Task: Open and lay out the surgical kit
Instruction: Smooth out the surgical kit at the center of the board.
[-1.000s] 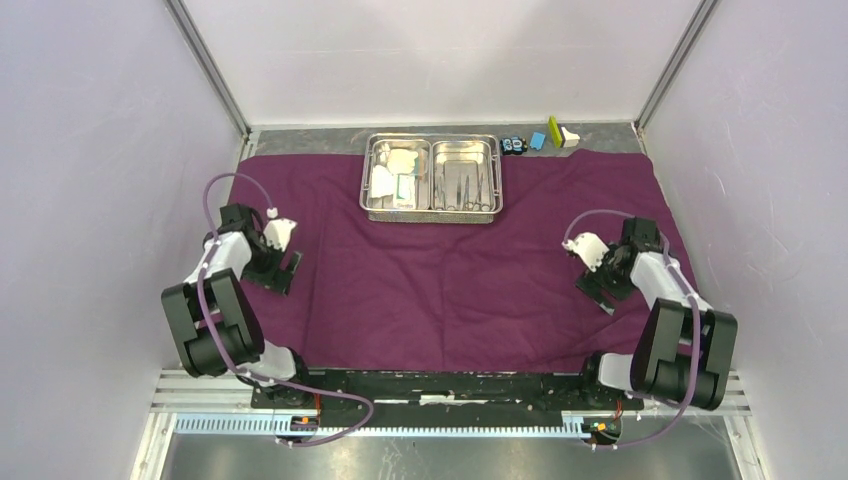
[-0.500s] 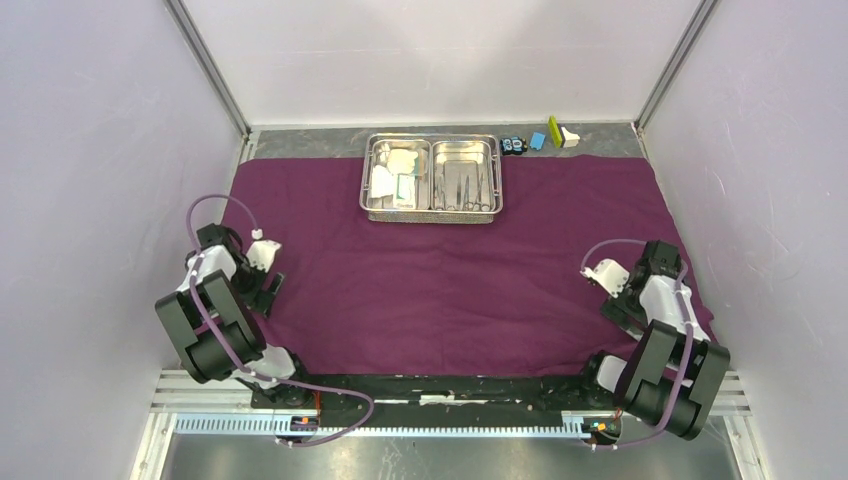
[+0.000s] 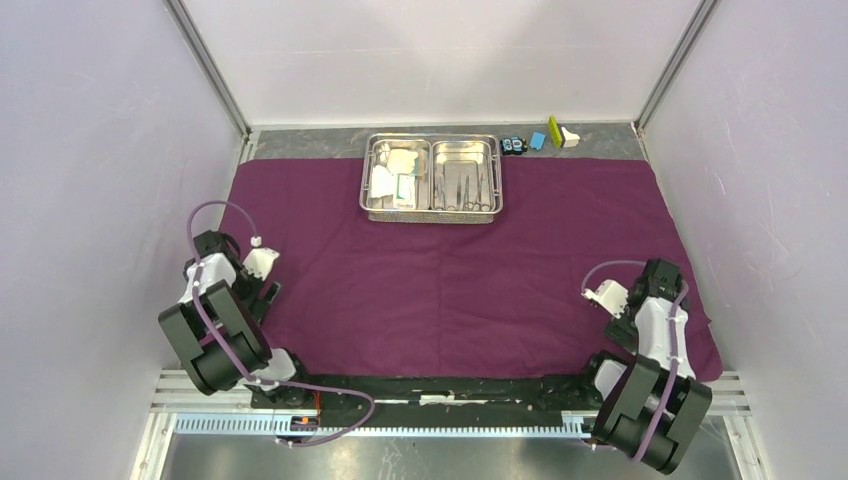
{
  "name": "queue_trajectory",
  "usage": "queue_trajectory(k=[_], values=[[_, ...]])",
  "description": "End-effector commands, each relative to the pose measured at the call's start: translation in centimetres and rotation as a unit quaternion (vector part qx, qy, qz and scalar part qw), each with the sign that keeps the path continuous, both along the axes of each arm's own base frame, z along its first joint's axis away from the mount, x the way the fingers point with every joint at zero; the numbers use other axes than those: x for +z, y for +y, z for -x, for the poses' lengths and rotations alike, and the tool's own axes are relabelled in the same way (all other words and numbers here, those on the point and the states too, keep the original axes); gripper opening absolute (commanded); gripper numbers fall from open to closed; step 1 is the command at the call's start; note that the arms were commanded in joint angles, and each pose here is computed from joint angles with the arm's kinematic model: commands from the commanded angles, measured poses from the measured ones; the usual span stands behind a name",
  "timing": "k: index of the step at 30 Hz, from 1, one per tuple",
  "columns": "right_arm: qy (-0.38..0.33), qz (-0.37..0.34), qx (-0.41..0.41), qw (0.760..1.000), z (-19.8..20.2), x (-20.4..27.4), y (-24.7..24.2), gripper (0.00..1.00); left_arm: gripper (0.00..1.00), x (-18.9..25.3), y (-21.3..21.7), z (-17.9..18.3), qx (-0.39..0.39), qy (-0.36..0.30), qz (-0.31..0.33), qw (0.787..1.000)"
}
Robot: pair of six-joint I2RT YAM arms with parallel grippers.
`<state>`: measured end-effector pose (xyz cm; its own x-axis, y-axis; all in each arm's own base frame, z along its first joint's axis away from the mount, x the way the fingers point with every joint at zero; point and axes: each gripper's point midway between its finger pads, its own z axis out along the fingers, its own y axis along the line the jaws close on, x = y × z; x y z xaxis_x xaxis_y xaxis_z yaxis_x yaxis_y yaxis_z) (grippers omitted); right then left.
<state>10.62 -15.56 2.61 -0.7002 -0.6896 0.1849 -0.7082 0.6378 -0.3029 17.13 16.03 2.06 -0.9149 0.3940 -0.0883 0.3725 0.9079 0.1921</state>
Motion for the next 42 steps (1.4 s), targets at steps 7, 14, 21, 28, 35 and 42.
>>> queue_trajectory(k=[7, 14, 21, 28, 35, 42], values=[[-0.001, 0.039, 0.002, 0.999, 1.9, 4.5, -0.8, 0.88, 0.97, 4.5, -0.3, -2.0, -0.009, -0.059, 0.016, 0.998], [-0.127, -0.064, -0.012, 0.990, -3.6, 7.3, 1.4, 0.87, 0.97, 6.3, -1.6, -4.9, 0.012, -0.126, 0.065, 0.990], [-0.170, -0.105, -0.035, 0.979, -7.0, 4.4, 2.0, 0.86, 1.00, 6.4, -4.3, -6.9, 0.022, -0.150, 0.132, 0.979], [-0.083, 0.002, -0.033, 0.996, -3.0, 1.0, -0.9, 0.85, 1.00, 5.5, -5.4, -7.1, 0.023, -0.136, 0.154, 0.978], [-0.044, 0.075, -0.059, 0.994, 0.2, 3.6, -3.9, 0.85, 1.00, 5.0, -4.9, -6.7, 0.021, -0.127, 0.136, 0.982], [-0.011, 0.145, -0.121, 0.982, 4.2, 5.0, -7.0, 0.85, 1.00, 4.2, -3.8, -5.9, 0.007, -0.117, 0.101, 0.988]])
